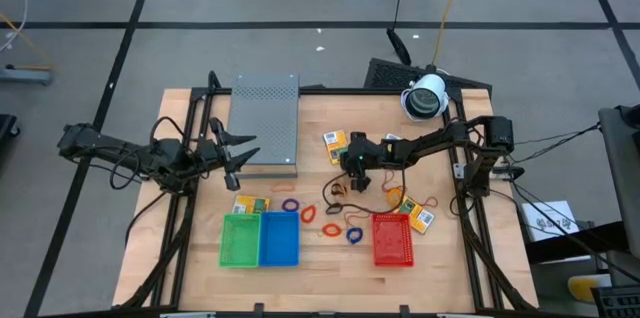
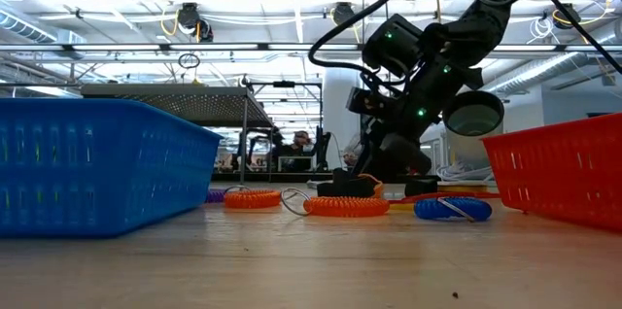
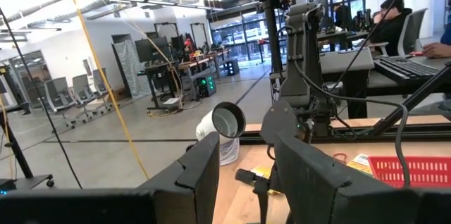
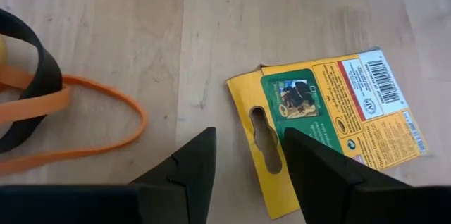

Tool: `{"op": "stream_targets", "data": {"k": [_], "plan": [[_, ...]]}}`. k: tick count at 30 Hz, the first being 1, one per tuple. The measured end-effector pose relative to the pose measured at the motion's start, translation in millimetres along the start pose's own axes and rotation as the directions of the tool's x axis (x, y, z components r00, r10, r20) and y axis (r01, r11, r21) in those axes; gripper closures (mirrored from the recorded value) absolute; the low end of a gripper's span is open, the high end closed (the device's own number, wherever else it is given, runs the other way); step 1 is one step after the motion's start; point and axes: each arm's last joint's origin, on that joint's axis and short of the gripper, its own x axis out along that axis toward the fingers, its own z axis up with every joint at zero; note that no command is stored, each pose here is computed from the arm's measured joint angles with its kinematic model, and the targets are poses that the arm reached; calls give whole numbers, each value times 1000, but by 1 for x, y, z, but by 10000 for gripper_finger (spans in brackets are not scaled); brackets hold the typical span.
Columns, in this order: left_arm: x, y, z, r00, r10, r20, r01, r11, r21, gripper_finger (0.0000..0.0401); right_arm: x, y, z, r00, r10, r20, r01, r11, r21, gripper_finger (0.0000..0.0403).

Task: Pick & Place Office Desk Supplies
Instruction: Put the crayon into the blue bin

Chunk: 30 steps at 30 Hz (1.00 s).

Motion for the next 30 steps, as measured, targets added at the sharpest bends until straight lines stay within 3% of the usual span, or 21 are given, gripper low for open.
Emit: {"op": "stream_targets", "data": {"k": [11,30], "plan": [[0,0,0,1000,0,0,0,1000,2,256,0,0,0,1000,-6,-4,6,1000,-7,251],[0,0,0,1000,0,0,0,1000,2,256,0,-2,-2,996,-78,-36,78,997,-8,391]]}}
